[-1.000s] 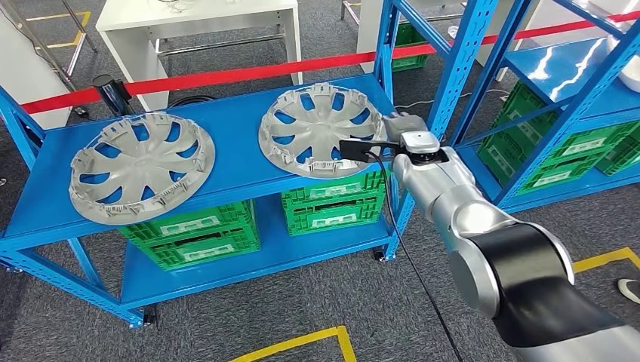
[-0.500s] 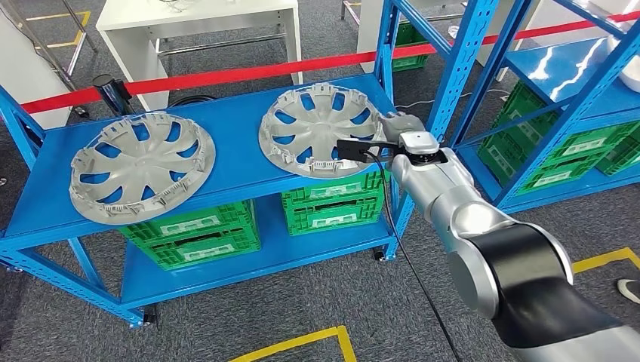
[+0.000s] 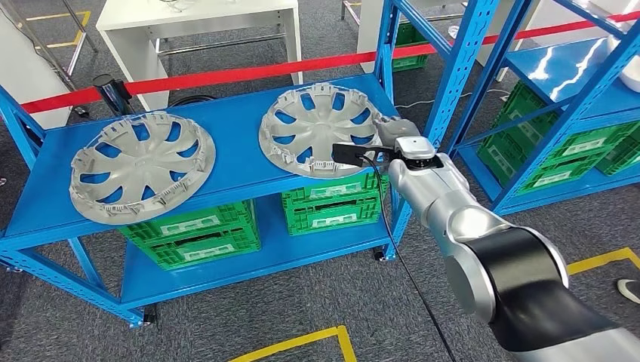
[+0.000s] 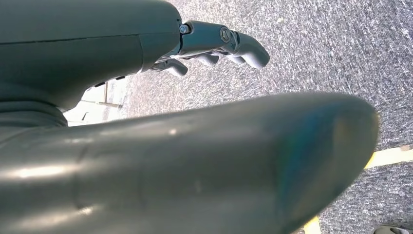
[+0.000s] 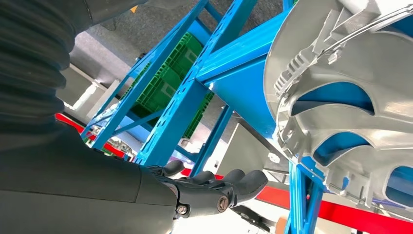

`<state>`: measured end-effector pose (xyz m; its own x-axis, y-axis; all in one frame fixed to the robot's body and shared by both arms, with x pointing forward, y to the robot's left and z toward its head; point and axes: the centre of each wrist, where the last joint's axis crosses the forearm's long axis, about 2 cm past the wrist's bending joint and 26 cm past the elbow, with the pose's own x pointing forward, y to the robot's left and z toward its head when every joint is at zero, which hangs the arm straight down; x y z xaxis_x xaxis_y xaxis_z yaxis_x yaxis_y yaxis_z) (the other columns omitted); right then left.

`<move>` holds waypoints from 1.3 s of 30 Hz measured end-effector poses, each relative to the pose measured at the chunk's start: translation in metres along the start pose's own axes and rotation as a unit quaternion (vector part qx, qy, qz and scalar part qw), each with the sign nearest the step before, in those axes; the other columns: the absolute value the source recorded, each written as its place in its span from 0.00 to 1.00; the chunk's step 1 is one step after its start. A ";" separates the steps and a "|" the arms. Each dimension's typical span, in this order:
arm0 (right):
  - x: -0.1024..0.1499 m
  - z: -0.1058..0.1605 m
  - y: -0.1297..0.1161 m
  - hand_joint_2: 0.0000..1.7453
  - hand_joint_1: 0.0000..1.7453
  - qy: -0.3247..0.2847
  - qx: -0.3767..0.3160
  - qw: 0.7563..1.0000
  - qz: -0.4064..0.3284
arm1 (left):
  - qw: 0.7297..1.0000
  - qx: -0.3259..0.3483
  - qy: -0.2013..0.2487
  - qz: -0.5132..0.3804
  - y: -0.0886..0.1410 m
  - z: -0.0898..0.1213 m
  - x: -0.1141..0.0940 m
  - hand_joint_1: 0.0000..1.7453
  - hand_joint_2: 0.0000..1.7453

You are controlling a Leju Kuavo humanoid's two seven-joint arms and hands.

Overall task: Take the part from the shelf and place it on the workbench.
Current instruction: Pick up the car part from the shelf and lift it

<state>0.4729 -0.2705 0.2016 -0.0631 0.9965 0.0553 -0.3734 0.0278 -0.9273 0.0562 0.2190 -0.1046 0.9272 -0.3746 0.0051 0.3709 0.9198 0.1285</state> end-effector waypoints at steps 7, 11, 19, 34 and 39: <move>0.014 0.000 0.000 1.00 0.00 -0.015 -0.005 1.000 -0.004 | 1.000 0.016 0.008 0.008 0.001 0.000 0.000 0.00 0.00; 0.025 0.000 0.000 1.00 0.00 -0.027 -0.005 1.000 -0.001 | 0.999 0.023 0.019 0.016 0.001 0.000 0.000 0.00 0.00; 0.046 0.000 0.001 1.00 0.00 -0.080 -0.002 0.996 0.031 | 0.998 0.036 0.035 0.032 0.002 0.000 0.000 0.00 0.00; 0.064 0.002 0.007 1.00 0.00 -0.116 0.005 0.992 0.053 | 0.998 0.040 0.042 0.039 0.001 0.000 0.000 0.00 0.00; 0.072 0.002 0.007 1.00 0.00 -0.128 0.005 0.990 0.058 | 0.997 0.042 0.044 0.041 0.001 0.000 -0.001 0.00 0.00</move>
<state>0.4634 -0.1990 0.1996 -0.3374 0.9404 0.0422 -0.3598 -0.0874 -0.9289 0.0561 0.2203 -0.1043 0.9569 -0.2828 -0.0667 0.2905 0.9327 0.2137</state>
